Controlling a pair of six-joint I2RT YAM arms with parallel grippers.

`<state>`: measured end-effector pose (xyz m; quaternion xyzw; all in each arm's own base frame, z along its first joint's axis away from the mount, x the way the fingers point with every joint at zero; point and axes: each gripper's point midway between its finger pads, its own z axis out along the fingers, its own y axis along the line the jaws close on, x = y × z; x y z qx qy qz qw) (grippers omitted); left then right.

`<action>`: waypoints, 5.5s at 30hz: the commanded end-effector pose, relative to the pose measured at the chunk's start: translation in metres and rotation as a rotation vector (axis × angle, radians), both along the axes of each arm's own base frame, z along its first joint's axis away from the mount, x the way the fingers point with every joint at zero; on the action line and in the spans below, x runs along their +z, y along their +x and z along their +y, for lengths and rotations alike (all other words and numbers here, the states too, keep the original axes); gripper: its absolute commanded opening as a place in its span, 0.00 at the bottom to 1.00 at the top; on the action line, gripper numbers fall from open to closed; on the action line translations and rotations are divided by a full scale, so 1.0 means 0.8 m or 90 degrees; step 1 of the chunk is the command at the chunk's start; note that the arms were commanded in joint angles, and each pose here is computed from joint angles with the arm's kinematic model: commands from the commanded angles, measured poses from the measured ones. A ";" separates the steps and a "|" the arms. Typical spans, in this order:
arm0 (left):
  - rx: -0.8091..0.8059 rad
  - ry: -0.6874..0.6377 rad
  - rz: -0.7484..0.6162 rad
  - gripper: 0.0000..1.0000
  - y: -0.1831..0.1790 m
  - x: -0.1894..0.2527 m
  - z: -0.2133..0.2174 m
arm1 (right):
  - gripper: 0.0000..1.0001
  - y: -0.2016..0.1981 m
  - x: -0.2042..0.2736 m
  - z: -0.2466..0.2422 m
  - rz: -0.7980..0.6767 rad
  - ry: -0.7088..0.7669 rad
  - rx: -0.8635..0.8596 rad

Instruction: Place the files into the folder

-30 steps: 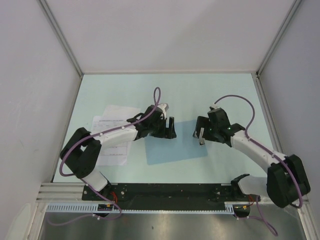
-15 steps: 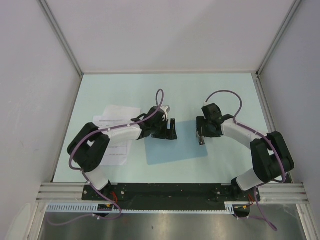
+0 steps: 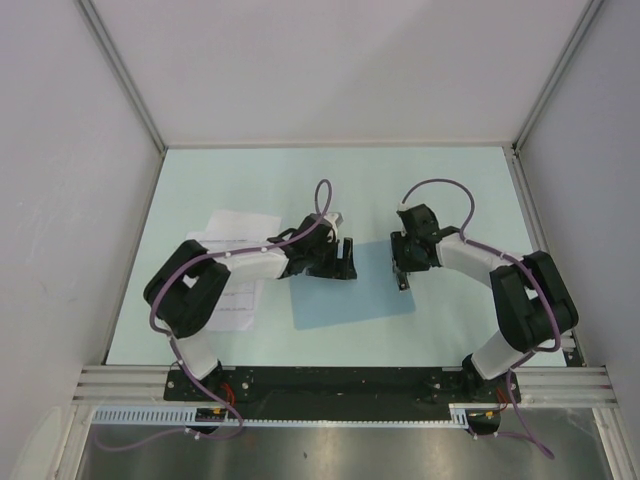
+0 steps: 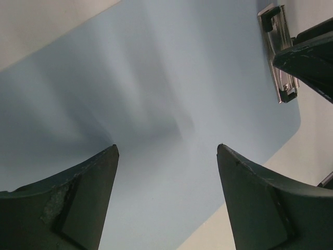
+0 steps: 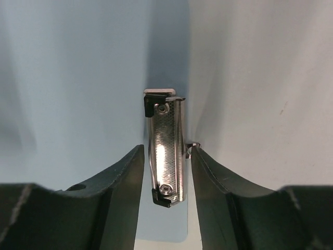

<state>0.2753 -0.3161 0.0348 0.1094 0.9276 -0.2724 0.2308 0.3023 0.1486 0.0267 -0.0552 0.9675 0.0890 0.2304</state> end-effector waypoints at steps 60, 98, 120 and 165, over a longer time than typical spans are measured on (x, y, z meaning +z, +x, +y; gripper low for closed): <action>0.798 -0.085 0.137 0.98 -0.030 -0.019 0.393 | 0.56 -0.016 0.058 0.494 -0.015 0.379 0.116; 0.742 -0.120 -0.034 1.00 0.014 0.078 0.408 | 0.73 -0.002 0.033 0.488 -0.086 0.310 0.227; 0.829 -0.139 0.105 0.99 0.019 0.006 0.437 | 0.77 0.162 0.040 0.522 -0.233 0.322 0.279; 0.807 -0.153 0.147 1.00 0.006 -0.018 0.421 | 0.80 0.017 0.096 0.534 0.125 0.731 0.193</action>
